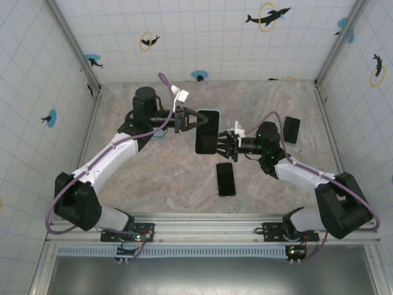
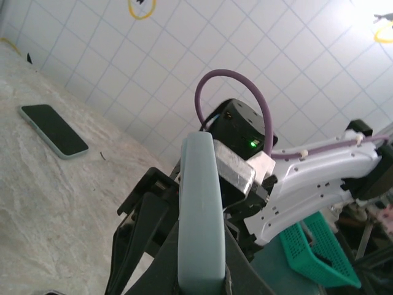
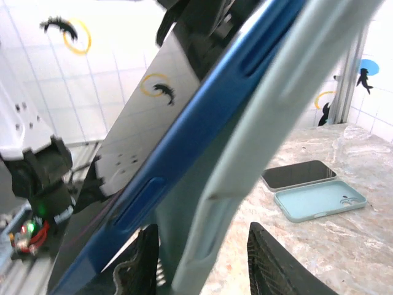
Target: Take the phone out of the phone case
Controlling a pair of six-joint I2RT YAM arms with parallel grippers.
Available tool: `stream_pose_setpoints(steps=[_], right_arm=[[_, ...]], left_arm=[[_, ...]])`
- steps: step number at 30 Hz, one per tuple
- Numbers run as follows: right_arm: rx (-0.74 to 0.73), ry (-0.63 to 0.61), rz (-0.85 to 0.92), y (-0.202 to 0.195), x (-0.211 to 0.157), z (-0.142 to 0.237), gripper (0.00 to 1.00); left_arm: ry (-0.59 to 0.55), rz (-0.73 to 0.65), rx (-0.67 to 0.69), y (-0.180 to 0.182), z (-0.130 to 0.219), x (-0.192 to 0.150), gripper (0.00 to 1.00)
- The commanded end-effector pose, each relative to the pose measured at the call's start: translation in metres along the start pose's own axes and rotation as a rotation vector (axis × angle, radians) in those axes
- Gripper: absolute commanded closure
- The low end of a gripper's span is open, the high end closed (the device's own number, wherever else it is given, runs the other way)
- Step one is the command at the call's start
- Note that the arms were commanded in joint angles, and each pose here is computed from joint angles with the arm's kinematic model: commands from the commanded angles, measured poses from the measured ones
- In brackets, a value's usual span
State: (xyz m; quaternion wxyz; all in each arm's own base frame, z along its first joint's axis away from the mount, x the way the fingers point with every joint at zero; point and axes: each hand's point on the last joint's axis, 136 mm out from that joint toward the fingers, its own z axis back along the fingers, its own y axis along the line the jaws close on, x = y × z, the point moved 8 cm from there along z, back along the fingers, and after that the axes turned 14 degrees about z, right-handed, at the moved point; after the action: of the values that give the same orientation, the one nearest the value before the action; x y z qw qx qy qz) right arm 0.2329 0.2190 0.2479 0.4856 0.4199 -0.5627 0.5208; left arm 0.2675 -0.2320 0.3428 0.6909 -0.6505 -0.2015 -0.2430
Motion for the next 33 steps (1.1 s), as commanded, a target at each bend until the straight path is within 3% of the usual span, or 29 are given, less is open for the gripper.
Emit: stream_pose_setpoints(steps=[1,6,12,16,22,33], right_arm=[[-0.015,-0.153,-0.068,0.0,0.028,0.002,0.59],[-0.108,-0.212,-0.379,-0.015,0.031,-0.002,0.57],[-0.251,-0.374,-0.759,-0.02,0.027,-0.003,0.6],[-0.35,-0.442,-0.904,-0.014,0.021,-0.003,0.63],[-0.395,-0.524,-1.008,-0.005,0.021,0.001,0.68],[-0.333,-0.574,-1.076,-0.004,0.028,-0.004,0.91]], left_arm=[[-0.139,0.033,0.058,0.007,0.0,0.011,1.0],[-0.28,0.145,0.096,0.02,0.003,0.016,1.0],[-0.421,0.269,0.11,0.028,0.007,0.023,1.0],[-0.479,0.306,0.117,0.031,0.01,0.026,1.0],[-0.511,0.396,0.118,0.05,0.011,0.016,1.0],[-0.525,0.547,0.147,0.079,0.008,0.006,1.0]])
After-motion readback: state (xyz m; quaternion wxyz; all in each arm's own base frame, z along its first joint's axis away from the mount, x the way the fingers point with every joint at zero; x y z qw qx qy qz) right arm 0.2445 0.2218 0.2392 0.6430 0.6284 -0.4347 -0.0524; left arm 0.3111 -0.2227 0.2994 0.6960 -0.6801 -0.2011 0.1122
